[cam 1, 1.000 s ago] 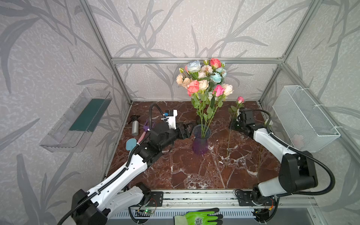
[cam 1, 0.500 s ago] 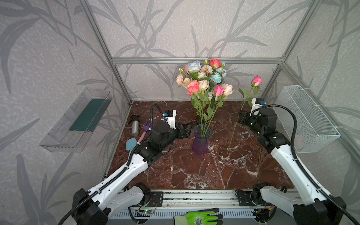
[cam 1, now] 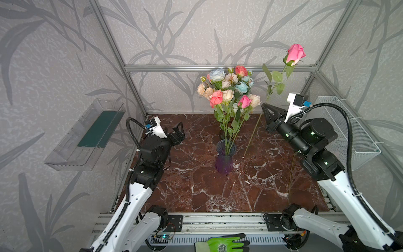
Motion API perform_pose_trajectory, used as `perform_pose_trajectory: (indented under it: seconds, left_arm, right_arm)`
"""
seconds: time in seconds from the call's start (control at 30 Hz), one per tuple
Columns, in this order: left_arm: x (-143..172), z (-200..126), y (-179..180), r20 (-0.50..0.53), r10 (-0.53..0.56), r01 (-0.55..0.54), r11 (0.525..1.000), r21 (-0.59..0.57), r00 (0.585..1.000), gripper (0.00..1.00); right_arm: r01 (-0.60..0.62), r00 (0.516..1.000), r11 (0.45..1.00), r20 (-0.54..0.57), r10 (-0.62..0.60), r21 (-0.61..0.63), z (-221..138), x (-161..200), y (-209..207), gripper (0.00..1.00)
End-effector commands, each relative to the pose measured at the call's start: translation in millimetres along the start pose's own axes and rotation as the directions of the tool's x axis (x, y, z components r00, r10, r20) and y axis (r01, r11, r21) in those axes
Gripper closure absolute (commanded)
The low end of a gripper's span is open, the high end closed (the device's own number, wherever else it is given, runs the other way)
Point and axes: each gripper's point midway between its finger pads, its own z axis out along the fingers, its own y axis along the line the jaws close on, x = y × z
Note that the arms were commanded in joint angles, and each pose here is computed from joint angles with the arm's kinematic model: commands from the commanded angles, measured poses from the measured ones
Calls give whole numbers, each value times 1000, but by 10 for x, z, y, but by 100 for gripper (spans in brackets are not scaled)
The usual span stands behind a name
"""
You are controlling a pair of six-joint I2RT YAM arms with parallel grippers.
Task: Arrange flowers in a vase
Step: Place the flower in the vase.
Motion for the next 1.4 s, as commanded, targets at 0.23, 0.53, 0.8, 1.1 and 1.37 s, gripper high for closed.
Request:
perform_pose_trajectory:
  seconds: [0.23,0.53,0.8,1.1,1.37]
  left_arm:
    - [-91,42,189,56,-95,96,995,-26,994,8]
    - [234,282,-158,-109,-222,238,955,176,969,8]
    - [482,423,-411,-243,-329,393,869,299,913,8]
    - [1006,498,-748,-426,-294,448,832,327,856,9]
    - [1209,444,-913,-478,-244,434,834,340,844,9]
  right_arm:
    - [92,991,981,109,-74,-173,489,-146,600,100]
    - [93,995,979,47,-86,-180,835,343,567,100]
    - [-2,996,986,-86,-13,-168,707,1089,467,100]
    - [-40,978,990,-206,11,-135,473,1627,439,95]
    - [-37,962,997,-272,15,-74,323,1750,330,67]
